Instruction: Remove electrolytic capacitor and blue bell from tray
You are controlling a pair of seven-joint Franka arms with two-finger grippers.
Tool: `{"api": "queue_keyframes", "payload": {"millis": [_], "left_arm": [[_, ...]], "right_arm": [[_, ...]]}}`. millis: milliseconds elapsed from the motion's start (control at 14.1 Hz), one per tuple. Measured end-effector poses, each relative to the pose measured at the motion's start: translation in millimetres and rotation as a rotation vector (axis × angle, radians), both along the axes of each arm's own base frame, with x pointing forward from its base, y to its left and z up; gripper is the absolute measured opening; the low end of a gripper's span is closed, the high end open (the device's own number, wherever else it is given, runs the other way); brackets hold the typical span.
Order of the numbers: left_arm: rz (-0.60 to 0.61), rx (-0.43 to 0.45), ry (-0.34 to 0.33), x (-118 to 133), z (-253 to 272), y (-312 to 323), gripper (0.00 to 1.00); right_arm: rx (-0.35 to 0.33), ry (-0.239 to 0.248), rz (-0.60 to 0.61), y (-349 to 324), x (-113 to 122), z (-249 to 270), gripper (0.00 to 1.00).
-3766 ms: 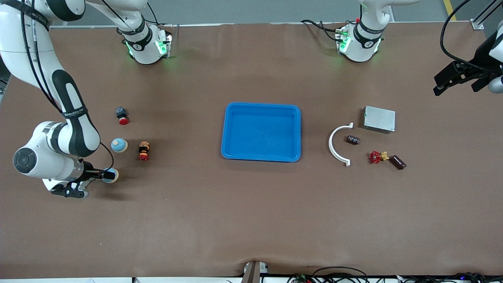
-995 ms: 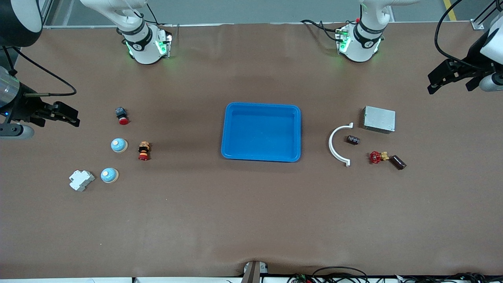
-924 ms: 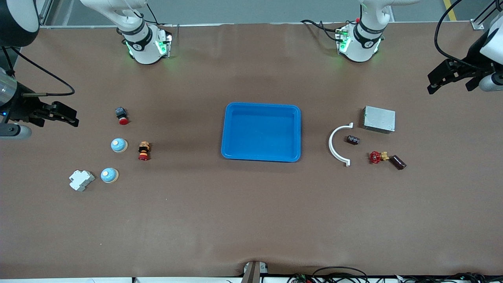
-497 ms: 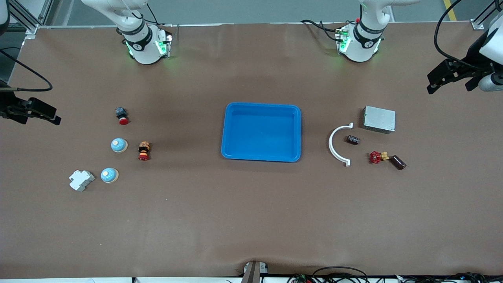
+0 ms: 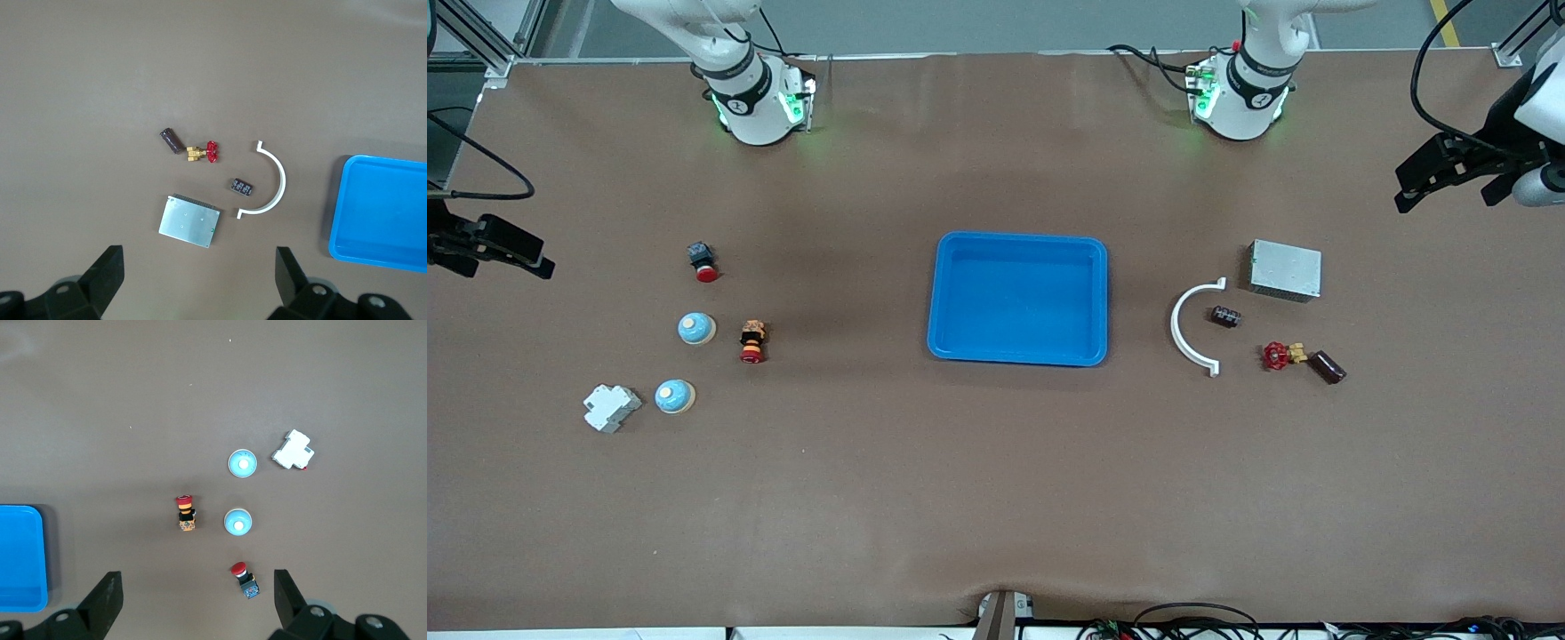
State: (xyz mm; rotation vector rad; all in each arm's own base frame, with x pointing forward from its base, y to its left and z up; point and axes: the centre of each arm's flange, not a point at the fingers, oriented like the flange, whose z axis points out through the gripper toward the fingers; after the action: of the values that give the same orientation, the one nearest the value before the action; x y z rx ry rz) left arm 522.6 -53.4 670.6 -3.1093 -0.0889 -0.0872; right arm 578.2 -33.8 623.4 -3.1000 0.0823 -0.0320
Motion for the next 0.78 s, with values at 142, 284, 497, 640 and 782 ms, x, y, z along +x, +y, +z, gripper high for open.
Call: {"api": "queue_keyframes", "payload": {"millis": [142, 284, 497, 640, 782], "left_arm": [[0.000, 0.000, -0.004, -0.1, 1.9, 0.2, 1.00], [0.001, 0.000, -0.005, -0.1, 2.1, 0.3, 1.00], [-0.001, -0.001, -0.006, -0.2, 2.8, -0.7, 1.00], [-0.002, 0.000, -0.002, -0.7, 3.0, -0.8, 1.00], [-0.003, 0.002, 0.022, -3.4, 0.8, -1.7, 1.00]], "right_arm": [[-0.001, -0.001, 0.002, -0.3, -0.2, 0.3, 1.00], [-0.001, -0.001, 0.004, -1.1, -0.2, 0.4, 1.00], [-0.004, -0.001, 0.003, -2.2, -0.5, 0.8, 1.00], [-0.020, -0.001, 0.003, -3.9, -0.7, 0.9, 1.00], [-0.025, -0.001, 0.001, -4.3, -1.1, 1.6, 1.00]]}}
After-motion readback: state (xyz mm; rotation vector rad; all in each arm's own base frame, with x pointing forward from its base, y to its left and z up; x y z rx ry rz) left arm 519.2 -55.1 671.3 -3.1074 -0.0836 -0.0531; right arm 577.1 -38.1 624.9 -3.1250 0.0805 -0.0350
